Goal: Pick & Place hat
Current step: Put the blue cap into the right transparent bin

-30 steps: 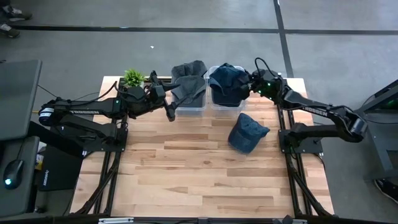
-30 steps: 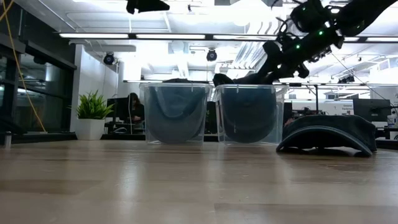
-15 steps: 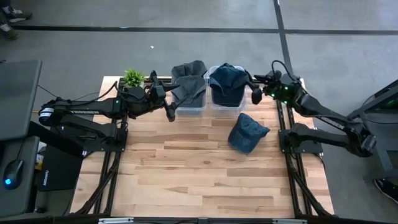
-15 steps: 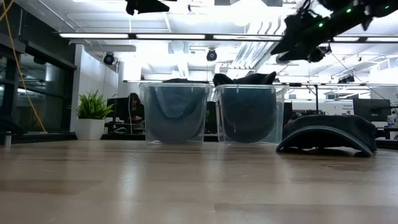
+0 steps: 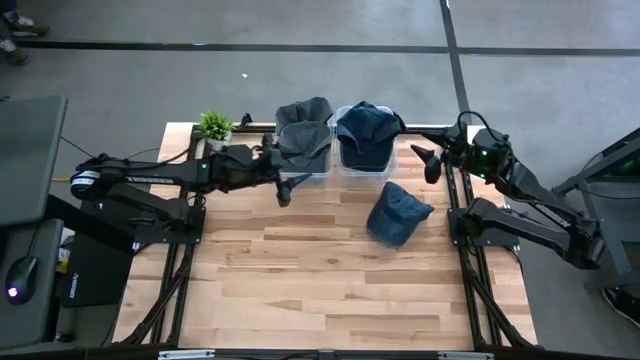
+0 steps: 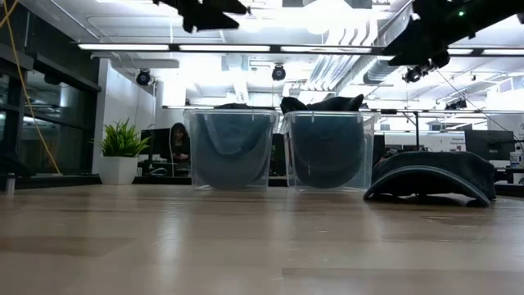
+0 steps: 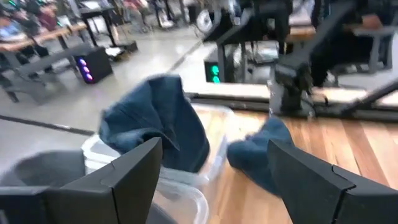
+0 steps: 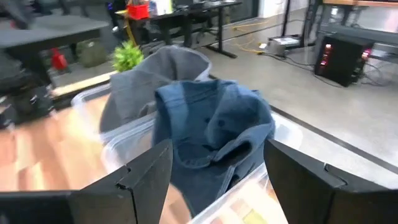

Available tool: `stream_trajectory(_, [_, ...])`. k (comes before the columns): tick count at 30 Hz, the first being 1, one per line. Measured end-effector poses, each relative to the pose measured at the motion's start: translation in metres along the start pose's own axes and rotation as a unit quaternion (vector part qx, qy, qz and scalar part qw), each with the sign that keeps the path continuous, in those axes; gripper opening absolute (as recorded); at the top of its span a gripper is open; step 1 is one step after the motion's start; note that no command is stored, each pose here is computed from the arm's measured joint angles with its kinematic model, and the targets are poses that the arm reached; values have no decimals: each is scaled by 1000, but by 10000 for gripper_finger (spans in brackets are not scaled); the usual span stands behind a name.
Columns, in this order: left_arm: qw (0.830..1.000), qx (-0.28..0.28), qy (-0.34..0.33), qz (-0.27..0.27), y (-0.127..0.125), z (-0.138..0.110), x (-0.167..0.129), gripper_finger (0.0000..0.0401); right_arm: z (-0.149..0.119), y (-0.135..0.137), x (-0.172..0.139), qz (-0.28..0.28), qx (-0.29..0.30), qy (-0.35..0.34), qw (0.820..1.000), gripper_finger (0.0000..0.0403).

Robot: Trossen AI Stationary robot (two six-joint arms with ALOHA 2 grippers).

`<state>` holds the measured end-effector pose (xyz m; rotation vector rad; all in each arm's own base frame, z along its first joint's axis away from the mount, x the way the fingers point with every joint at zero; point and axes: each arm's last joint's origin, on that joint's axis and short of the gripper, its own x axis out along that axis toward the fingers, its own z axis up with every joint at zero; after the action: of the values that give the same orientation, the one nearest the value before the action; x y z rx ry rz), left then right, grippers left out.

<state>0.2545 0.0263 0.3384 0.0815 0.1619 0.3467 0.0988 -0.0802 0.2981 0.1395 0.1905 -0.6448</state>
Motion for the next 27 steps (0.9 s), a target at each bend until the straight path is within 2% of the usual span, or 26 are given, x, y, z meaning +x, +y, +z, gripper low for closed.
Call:
stream_trajectory(7, [1000,5,27,-3,-6,-12,16,288,-7,6,-14,95,-29,25,995,248])
stream_trajectory(14, [1000,-3,28,-2,-6,-13,18,288,-29,12,-23,145,-44,128,980,248])
stream_trajectory(21, [999,-15,29,-2,-6,-14,18,288,-28,28,-24,217,-67,137,964,248])
stream_trajectory(27, [999,-17,29,-6,-6,-14,18,288,-23,46,-14,264,-41,165,949,248])
